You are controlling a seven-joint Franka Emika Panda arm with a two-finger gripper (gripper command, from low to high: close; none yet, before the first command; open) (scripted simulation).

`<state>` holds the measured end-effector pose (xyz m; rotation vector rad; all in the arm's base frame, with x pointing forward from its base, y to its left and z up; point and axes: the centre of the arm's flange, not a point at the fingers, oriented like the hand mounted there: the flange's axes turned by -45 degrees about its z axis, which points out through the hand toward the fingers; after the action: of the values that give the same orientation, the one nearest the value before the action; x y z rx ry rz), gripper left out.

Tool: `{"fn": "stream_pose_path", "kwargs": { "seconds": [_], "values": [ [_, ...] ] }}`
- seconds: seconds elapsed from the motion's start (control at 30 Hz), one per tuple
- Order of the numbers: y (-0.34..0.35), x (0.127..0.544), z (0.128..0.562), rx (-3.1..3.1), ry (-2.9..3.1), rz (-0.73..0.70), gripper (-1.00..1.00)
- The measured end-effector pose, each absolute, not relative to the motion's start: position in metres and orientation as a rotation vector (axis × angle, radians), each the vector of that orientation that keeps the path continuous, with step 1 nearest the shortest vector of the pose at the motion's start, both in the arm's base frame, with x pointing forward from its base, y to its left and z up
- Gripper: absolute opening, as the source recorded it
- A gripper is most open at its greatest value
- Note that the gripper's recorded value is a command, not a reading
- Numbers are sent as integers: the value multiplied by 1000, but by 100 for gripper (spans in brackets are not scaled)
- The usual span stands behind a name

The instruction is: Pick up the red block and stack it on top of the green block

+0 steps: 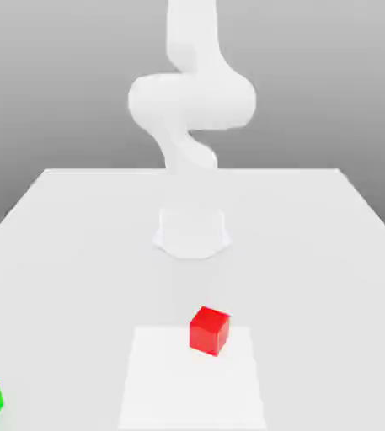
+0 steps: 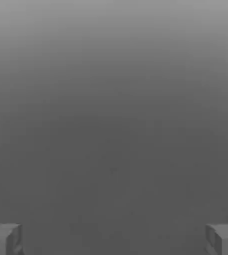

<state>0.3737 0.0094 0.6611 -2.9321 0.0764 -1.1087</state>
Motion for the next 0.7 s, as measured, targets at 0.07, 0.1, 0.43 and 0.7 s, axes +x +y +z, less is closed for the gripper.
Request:
{"fn": "stream_pose_path", "kwargs": {
  "seconds": [0.07,0.1,0.43,0.7],
  "values": [
    [16,395,612,-2969,135,-998,0],
    [19,403,587,-2985,165,-943,0],
    [27,400,336,-3071,512,-358,0],
    [29,344,183,-3054,734,-12,0]
  ]
}}
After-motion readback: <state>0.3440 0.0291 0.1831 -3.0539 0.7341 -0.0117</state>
